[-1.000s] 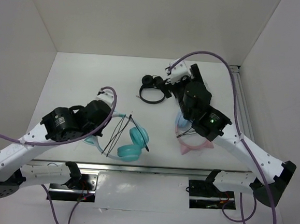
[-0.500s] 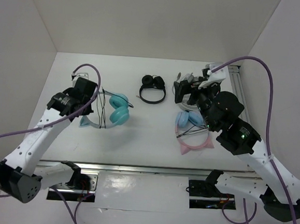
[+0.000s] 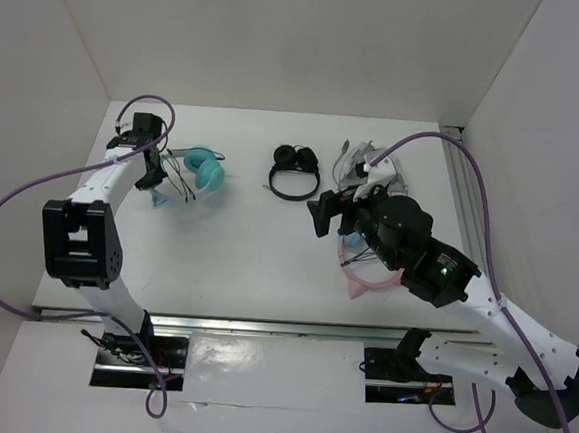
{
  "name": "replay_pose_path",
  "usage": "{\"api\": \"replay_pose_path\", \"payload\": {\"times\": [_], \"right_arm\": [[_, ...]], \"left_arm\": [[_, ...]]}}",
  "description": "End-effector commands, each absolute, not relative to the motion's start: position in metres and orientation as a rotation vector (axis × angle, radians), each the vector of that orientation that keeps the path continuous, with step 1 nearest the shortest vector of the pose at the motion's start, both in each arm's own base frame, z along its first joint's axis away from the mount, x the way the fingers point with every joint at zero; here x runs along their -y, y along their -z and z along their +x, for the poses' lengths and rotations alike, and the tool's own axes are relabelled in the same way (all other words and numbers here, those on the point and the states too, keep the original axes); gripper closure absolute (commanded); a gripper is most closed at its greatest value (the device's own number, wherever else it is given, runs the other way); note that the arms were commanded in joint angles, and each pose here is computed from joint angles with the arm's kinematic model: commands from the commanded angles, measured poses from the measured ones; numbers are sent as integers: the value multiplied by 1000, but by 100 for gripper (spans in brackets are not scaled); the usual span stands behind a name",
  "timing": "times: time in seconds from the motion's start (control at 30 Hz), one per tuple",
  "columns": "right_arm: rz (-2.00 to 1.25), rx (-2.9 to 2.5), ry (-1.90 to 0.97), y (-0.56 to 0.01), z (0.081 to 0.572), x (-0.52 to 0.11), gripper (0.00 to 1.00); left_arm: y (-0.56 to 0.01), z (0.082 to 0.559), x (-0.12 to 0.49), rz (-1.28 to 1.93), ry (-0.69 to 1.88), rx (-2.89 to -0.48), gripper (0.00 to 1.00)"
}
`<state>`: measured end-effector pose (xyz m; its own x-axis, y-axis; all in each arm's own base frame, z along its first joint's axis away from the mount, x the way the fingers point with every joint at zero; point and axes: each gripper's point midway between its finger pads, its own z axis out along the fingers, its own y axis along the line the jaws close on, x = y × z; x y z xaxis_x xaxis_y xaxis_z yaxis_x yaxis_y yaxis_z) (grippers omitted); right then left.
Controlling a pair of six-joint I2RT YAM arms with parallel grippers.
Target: Wrap the headphones
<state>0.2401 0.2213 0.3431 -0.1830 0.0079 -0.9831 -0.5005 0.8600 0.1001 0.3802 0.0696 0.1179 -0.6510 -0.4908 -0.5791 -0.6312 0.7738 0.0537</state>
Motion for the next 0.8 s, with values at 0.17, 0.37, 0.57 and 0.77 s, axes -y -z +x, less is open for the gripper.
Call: {"api": "replay_pose_path", "payload": {"times": [0.17,0.37,0.57,0.77], "right_arm": [[-403,-1713,-457,-336,230,-219,0],[-419,-1709,-457,-336,228,-221,0],[-417,-1693,-473,-340,225,-222,0],[-423,-1677,-497,-348,220,-221,0]], "left_arm": [[-138,399,-69,-884,-244,-2274,100],[-152,323,-45,-959,-223,-2269,100],[-117,254,-21,-1006,-193,-2297,100],[-89,218,1,-1071,-150,-2315,100]]}}
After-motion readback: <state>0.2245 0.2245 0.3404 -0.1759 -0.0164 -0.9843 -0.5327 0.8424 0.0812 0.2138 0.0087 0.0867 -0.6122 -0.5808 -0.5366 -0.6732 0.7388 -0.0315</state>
